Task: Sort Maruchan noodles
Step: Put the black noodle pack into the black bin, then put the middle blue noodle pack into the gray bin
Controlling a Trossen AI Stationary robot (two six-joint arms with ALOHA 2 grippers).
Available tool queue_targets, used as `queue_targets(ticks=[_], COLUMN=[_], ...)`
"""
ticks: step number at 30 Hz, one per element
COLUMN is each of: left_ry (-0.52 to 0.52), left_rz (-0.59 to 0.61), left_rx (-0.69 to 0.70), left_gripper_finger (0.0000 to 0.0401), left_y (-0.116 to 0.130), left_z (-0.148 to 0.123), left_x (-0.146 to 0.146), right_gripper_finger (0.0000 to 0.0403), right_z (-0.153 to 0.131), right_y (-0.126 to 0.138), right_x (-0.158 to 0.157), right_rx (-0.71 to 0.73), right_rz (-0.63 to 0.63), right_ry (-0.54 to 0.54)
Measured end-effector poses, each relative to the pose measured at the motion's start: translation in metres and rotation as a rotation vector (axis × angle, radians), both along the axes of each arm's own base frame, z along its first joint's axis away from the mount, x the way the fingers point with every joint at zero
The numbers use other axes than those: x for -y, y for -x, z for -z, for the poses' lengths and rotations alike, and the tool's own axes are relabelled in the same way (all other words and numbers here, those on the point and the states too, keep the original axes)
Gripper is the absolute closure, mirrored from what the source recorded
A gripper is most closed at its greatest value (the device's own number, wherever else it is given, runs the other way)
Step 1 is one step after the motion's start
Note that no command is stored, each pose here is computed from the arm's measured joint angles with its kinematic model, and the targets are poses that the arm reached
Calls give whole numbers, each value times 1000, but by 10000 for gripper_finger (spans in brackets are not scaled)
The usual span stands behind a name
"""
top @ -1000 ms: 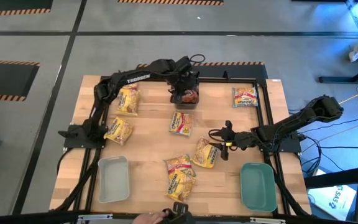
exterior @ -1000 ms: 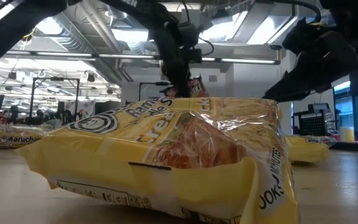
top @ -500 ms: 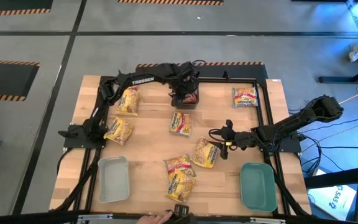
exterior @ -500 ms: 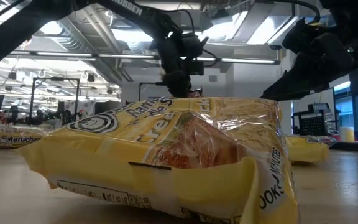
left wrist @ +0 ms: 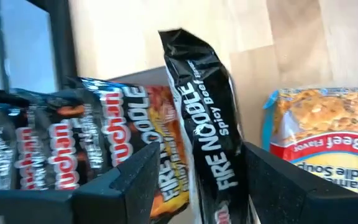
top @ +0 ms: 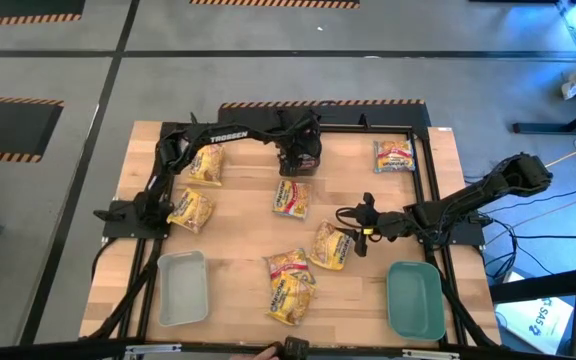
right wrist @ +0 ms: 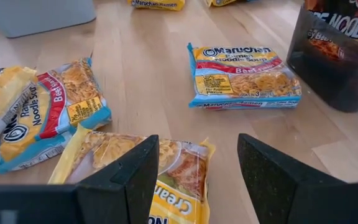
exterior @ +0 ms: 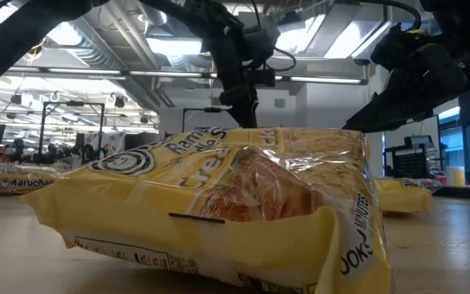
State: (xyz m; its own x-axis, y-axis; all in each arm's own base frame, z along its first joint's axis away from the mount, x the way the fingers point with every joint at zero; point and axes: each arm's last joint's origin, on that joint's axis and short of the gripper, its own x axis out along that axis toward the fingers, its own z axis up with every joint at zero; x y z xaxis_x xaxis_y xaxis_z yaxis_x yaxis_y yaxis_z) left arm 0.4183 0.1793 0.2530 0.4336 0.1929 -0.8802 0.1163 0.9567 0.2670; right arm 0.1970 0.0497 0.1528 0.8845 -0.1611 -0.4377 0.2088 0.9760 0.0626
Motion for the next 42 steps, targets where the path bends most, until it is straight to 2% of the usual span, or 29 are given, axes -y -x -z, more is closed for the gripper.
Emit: queue_targets(ticks=[5, 12, 21, 24, 28, 31, 34, 39, 42], left_ry=[-29, -33, -29, -31, -27, -36, 15, 113, 173], left_rz=[-25, -67, -66, -76, -119, -142, -209, -304, -343], left_rx=[27, 62, 62, 71, 119, 204, 267, 253, 195], left_gripper_finger=[184, 185, 185, 184, 184, 184, 184, 184, 184], left_y=[3, 5, 5, 3, 2, 9, 18, 36, 48], left_z=[-11, -12, 13, 12, -6, -38, -61, -79, -67], left_x=[-1, -12, -12, -8, -7, 3, 14, 36, 58], right_gripper_finger=[196, 196, 196, 196, 196, 196, 196, 196, 196], right_z=[0, 0, 0, 0, 0, 0, -1, -5, -6], right_y=[0, 0, 0, 0, 0, 0, -1, -2, -3], right_x=[0, 0, 0, 0, 0, 0, 0, -1, -1], right_rx=[-2, -2, -2, -2, -2, 0, 7, 49, 65], right_rz=[-6, -7, -8, -8, -8, -8, -8, -7, -5], right_ry=[12, 13, 15, 14, 15, 14, 11, 0, -5])
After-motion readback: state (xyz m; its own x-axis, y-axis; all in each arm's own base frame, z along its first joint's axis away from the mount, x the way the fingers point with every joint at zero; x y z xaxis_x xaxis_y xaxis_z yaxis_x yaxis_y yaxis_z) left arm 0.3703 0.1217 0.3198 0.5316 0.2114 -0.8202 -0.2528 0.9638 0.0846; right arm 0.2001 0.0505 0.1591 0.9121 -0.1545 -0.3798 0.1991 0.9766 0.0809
